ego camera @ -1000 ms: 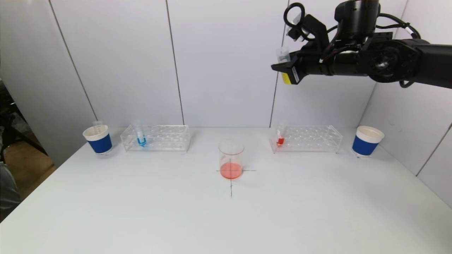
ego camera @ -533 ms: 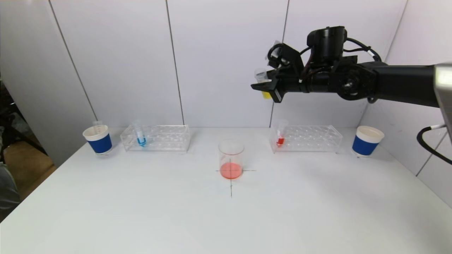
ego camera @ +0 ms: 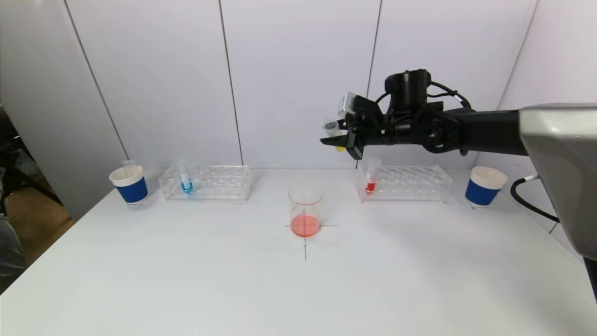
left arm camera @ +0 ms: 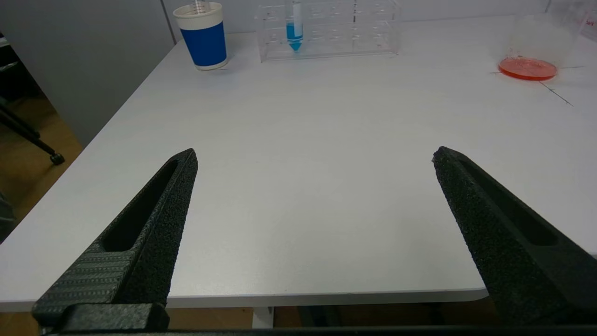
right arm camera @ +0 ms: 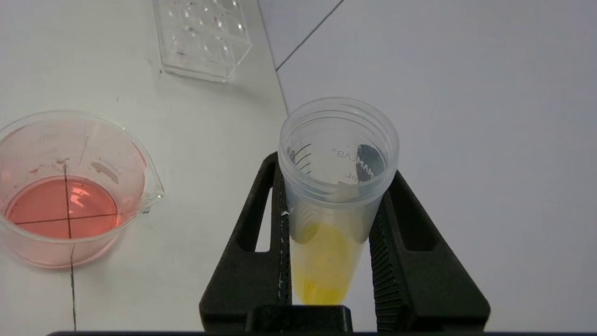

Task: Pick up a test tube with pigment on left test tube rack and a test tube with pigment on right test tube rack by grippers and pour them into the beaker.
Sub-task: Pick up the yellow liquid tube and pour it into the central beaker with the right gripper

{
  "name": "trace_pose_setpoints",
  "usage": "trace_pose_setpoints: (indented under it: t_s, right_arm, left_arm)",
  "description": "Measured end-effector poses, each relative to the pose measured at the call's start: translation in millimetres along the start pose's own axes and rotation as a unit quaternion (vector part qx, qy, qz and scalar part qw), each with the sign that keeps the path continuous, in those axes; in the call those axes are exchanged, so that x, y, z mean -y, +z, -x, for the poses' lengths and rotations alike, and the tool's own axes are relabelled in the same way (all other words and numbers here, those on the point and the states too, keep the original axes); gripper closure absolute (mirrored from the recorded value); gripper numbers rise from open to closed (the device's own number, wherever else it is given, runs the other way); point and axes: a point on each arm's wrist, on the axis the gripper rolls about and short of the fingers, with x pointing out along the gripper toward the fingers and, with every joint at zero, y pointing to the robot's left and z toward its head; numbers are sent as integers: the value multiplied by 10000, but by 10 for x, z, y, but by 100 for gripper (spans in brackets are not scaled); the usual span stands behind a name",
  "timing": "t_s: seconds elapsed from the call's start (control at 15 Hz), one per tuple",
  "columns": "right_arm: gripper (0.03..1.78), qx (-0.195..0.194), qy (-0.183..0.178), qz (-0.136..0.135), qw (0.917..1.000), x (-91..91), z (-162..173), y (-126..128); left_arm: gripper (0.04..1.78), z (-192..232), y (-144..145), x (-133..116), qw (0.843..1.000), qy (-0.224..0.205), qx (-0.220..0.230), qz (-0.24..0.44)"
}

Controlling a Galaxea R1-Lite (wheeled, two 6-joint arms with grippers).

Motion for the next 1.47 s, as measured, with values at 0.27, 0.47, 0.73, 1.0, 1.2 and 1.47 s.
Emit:
trace_pose_setpoints:
  t_s: [0.27,0.47,0.73,1.0,1.2,1.47]
  right_arm:
    - [128,161,37,310,9994,-209,-164,-144]
    - [128,355,-71,617,9974,-362,-245,-184]
    - [128,494,-274,1042,9930,-428,-284,-204]
    - [128,597,-566,1512,9851,-516,-321,-214]
    - [128,648,-806,1954,9753,-599,-360,-242]
    - [128,705,-950,2259,9669,-651,-377,-299]
  left_arm:
    - [6,0,0,0,10000,-20,1,2]
    - [6,0,0,0,10000,-18,1,2]
    - [6,0,0,0,10000,-20,1,2]
    - [6,0,0,-1,10000,-16,1,2]
    - [6,0,0,0,10000,-18,1,2]
    - [6,0,0,0,10000,-18,1,2]
